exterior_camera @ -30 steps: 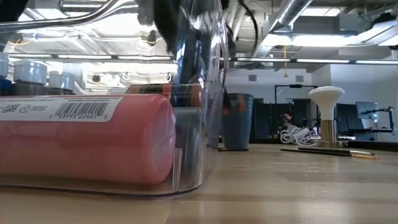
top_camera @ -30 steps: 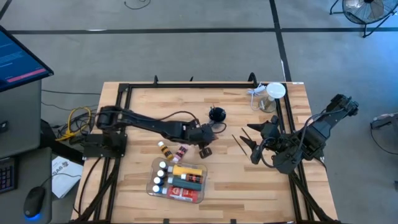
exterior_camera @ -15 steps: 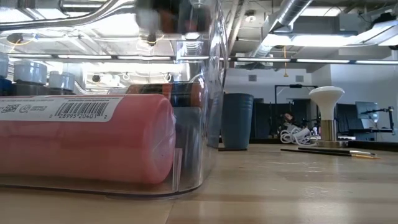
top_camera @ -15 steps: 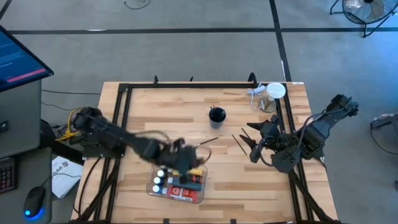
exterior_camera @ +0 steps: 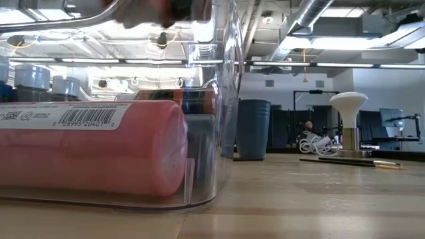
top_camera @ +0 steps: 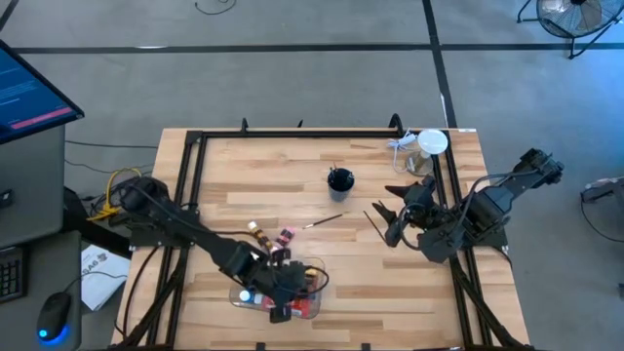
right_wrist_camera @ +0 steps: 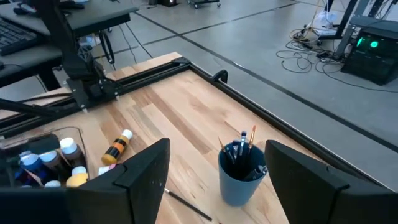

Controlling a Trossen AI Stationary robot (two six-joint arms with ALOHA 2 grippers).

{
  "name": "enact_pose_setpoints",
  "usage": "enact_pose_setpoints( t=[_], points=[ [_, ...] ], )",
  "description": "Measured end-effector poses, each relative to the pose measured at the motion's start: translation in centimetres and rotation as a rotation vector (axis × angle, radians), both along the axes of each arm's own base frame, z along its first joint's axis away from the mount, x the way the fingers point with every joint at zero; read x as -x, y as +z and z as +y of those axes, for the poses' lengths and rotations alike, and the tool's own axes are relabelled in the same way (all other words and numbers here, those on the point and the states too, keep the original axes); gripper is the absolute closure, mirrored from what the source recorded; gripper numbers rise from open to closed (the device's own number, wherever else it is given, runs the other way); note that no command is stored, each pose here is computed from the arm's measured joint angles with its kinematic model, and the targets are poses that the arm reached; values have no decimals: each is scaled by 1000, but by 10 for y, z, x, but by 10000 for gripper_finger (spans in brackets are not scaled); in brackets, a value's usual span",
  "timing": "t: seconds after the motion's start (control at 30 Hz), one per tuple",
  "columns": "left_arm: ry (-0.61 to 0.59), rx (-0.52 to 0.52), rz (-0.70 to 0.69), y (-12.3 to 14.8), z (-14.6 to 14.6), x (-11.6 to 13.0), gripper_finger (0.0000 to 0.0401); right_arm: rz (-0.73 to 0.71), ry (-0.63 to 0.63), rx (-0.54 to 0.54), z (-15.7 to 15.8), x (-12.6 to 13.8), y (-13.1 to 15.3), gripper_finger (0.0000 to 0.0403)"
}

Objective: Pick & Place Paint Supplies
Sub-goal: Put the small brown paint bottle into the transparent bin

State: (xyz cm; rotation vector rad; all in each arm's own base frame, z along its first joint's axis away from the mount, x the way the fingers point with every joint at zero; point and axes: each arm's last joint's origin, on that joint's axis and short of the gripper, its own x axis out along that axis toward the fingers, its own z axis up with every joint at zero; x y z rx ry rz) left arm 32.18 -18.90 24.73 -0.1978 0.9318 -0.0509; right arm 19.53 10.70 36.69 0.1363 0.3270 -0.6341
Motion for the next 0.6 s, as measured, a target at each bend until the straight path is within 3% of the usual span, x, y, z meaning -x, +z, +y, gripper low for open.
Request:
enact_pose_setpoints(
  t=[0.6],
  points=[
    [-102,13,91,-57,-10,-9,334,20,-20,13,5,-16,-10,148]
  ],
)
